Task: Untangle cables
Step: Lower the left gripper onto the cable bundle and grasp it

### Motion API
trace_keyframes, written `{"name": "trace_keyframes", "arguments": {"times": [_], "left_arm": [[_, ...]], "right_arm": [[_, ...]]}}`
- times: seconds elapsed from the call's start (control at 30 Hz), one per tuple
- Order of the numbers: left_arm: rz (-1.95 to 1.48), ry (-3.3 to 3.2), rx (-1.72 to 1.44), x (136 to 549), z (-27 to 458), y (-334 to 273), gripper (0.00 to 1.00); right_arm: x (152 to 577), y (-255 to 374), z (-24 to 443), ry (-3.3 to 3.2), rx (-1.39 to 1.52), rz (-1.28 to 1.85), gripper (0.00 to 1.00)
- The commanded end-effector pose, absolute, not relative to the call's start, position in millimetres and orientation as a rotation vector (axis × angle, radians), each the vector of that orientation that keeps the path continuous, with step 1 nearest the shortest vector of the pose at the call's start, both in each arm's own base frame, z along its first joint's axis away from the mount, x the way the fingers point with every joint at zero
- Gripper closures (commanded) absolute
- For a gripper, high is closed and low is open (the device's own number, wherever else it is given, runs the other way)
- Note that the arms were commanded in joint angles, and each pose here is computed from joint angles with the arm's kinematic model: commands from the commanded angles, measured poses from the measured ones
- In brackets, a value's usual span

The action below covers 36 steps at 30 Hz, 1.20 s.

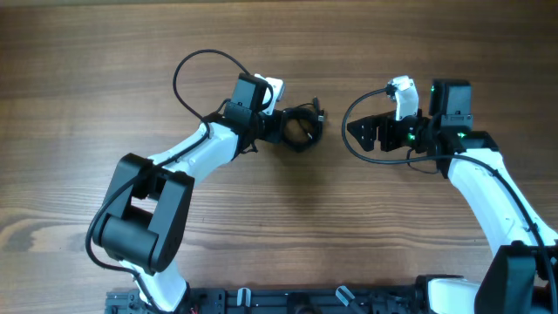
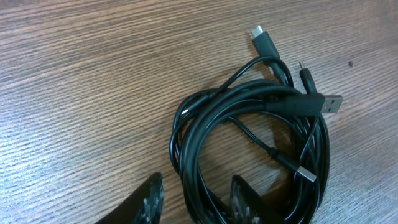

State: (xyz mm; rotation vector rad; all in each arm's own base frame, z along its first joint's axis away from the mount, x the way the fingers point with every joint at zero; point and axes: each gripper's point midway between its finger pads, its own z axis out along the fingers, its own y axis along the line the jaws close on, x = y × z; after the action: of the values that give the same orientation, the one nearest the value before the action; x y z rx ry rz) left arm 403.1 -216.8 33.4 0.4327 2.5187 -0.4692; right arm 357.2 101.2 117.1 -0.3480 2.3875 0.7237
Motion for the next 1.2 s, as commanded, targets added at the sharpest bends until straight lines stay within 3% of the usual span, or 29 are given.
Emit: {"name": "trace_keyframes", "arguments": {"times": [0.0, 0.63, 0.67, 0.73, 0.8, 1.17], "left_arm": [[-0.458, 2.516, 0.475, 403.3, 31.0, -220.2, 0.64], [-0.456, 2.542, 0.472, 403.7, 8.6, -224.1, 0.67], [-0.458, 2.531, 0.471, 405.7, 10.1, -225.1, 0.69], [-0.47, 2.515, 0.446, 409.6, 13.2, -226.9, 0.88], [-0.488, 2.507, 0.402, 413.1, 16.0, -228.5, 0.96], [-0.525, 2.482, 0.324, 418.2, 31.4, -231.1, 0.96]], "right_arm": [[356.8, 104.7, 115.8, 2.39, -0.339, 0.764, 0.0], [355.4, 108.1, 118.1, 2.384, -0.336, 0.798, 0.0], [355.4, 108.1, 118.1, 2.384, -0.336, 0.798, 0.0], [355.4, 108.1, 118.1, 2.384, -0.336, 0.798, 0.0], [355.4, 108.0, 118.0, 2.384, -0.336, 0.797, 0.0], [355.8, 105.4, 115.8, 2.397, -0.323, 0.777, 0.0]]}}
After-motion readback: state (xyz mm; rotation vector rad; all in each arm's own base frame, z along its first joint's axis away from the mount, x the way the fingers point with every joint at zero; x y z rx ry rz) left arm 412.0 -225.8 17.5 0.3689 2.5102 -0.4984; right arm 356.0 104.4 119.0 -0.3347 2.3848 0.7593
